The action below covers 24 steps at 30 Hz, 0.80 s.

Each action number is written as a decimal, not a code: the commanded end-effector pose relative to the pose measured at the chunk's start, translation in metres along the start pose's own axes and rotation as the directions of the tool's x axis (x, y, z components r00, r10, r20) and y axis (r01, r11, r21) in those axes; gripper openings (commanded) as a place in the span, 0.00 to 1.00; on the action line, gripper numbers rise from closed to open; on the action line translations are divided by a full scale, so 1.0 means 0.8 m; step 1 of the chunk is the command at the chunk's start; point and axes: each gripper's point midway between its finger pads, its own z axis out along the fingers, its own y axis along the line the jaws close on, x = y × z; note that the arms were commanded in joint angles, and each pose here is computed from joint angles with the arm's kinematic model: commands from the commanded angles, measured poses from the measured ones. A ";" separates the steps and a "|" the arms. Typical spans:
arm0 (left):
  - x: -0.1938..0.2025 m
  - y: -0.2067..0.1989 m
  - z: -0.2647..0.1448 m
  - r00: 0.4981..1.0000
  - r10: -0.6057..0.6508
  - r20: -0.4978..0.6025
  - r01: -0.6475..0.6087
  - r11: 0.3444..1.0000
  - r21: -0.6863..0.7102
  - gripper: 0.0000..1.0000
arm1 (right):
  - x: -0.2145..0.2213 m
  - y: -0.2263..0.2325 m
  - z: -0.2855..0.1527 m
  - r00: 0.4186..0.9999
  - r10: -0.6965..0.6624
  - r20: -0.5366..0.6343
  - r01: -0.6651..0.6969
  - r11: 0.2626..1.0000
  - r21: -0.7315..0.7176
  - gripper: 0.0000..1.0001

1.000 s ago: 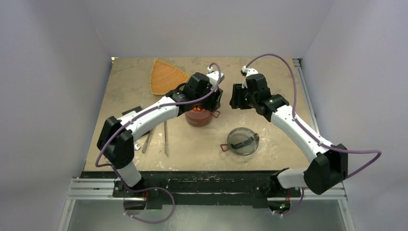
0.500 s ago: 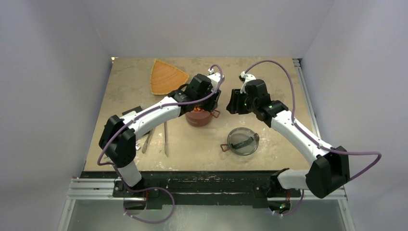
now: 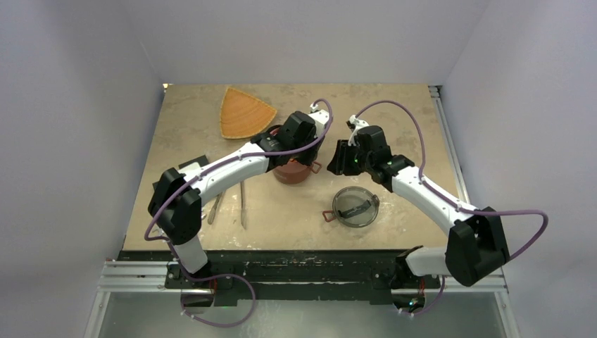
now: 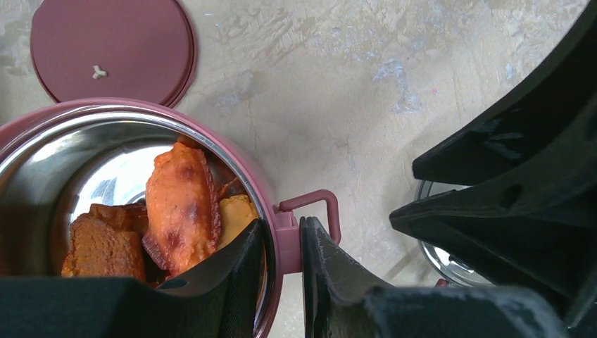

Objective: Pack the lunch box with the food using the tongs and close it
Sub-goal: Close the fastener on the packing box.

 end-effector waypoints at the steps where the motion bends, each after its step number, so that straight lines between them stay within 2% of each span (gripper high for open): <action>1: 0.015 -0.001 0.007 0.998 0.044 -0.042 -0.044 0.999 -0.010 0.09 | -0.002 0.020 0.013 0.999 0.048 0.018 -0.046 0.995 -0.090 0.41; 8: 0.036 -0.001 0.013 0.996 0.049 -0.078 -0.050 0.999 -0.011 0.00 | 0.008 0.026 0.032 0.997 0.076 -0.009 -0.076 0.993 -0.094 0.39; 24: 0.063 -0.002 0.017 0.992 0.057 -0.111 -0.056 0.998 0.004 0.00 | 0.018 0.024 0.073 0.993 0.114 -0.013 -0.115 0.991 -0.074 0.33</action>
